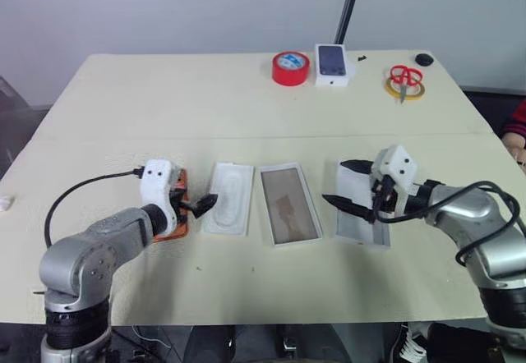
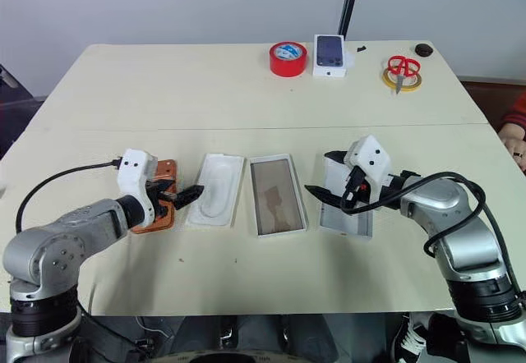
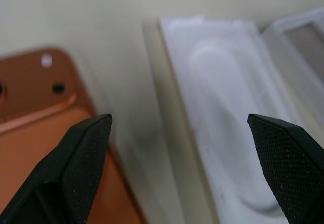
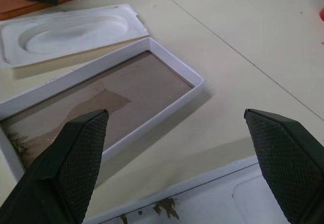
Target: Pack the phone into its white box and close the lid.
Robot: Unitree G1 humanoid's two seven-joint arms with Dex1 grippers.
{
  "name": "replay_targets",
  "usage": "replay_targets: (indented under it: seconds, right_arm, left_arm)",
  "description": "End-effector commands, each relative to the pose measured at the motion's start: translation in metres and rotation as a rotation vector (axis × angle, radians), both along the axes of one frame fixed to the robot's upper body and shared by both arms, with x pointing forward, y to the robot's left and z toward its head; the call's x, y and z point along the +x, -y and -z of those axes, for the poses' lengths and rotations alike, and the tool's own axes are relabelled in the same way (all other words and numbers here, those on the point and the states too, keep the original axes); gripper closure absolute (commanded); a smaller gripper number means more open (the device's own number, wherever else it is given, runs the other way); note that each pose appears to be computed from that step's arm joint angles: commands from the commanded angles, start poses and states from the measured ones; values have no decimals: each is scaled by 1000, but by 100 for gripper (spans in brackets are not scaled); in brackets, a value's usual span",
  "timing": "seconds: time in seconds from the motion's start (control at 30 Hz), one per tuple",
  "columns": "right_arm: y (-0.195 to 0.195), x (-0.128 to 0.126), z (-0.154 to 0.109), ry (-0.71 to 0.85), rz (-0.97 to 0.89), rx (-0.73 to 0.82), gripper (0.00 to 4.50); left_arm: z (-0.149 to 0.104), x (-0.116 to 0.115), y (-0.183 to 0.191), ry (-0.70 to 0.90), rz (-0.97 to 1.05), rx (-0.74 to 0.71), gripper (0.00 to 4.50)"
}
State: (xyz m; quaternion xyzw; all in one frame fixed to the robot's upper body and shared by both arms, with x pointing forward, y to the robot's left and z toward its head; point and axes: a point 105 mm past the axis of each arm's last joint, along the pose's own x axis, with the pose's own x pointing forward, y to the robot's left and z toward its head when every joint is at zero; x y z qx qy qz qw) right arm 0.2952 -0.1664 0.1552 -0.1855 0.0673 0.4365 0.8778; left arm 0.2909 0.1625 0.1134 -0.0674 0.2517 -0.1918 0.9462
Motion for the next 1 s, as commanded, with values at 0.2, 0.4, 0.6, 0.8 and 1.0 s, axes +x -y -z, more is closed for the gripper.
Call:
replay_targets:
  seconds: [0.2, 0.4, 0.6, 0.8, 1.0]
  right_arm:
    - [-14, -7, -15, 51, -93, -33, 1]
    - [-30, -30, -9, -17, -252, -134, 0]
    - [-45, -51, 10, -98, -378, -267, 0]
    - [-52, -48, 39, -112, -406, -410, 0]
    - [-63, -48, 51, -101, -449, -444, 230]
  left_arm:
    - [0, 2, 28, -122, 37, -120, 0]
    - [12, 4, 33, -190, 14, -173, 191]
    - [15, 4, 31, -201, -5, -174, 444]
    - [9, 6, 23, -176, -43, -198, 444]
    - [-2, 8, 14, -130, -82, -259, 450]
